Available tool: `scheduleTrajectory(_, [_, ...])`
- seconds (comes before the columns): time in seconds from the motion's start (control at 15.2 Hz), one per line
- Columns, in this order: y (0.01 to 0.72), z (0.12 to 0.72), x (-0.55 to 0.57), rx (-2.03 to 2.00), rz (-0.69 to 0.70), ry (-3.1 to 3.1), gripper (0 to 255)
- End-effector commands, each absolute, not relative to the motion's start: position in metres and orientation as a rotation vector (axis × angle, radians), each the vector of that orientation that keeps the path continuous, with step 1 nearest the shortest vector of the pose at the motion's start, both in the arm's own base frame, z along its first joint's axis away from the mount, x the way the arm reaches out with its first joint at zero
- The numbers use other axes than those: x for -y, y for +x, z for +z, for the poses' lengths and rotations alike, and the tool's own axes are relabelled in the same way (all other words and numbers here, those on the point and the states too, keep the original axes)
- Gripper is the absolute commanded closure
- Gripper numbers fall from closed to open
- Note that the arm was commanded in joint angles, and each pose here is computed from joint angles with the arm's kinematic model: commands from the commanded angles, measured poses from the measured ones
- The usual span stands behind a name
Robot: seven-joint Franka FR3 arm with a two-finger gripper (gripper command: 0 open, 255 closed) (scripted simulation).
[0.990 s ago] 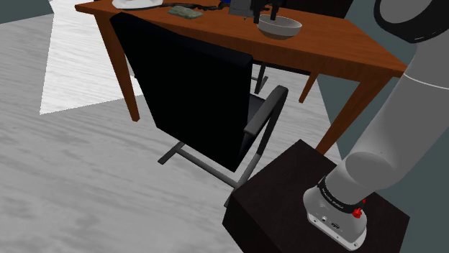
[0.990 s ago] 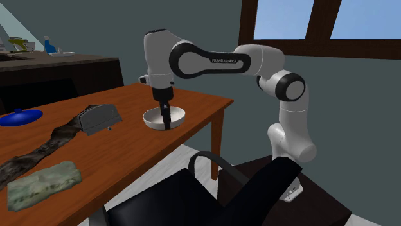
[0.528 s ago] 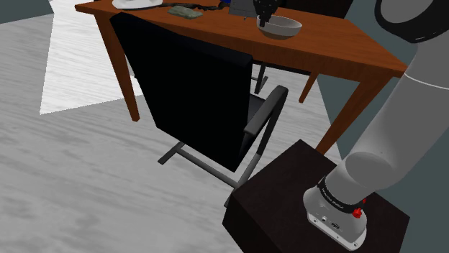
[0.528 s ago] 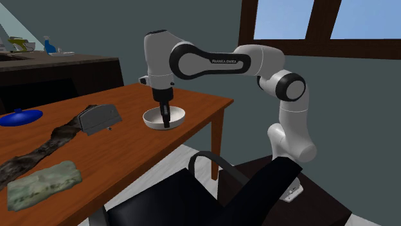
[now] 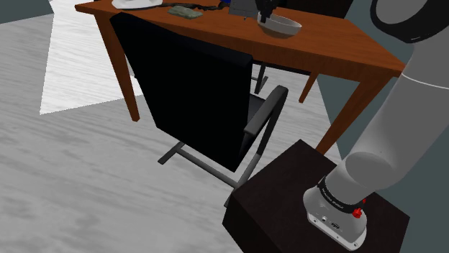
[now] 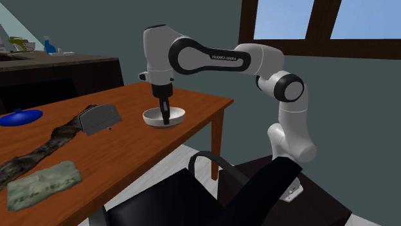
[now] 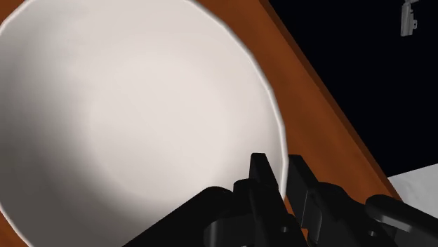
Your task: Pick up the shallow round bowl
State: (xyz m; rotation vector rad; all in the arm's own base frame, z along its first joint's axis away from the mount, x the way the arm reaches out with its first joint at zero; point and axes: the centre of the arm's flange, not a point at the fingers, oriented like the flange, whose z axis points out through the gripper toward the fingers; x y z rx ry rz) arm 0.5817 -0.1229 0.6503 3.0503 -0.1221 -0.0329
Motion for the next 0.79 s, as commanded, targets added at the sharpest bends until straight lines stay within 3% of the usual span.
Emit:
scheduleTrajectory(0.0, [0.582,0.661,0.122,0.122,-0.033,3.050,255])
scheduleTrajectory(0.73, [0.582,0.715,0.122,0.122,-0.033,3.050,255])
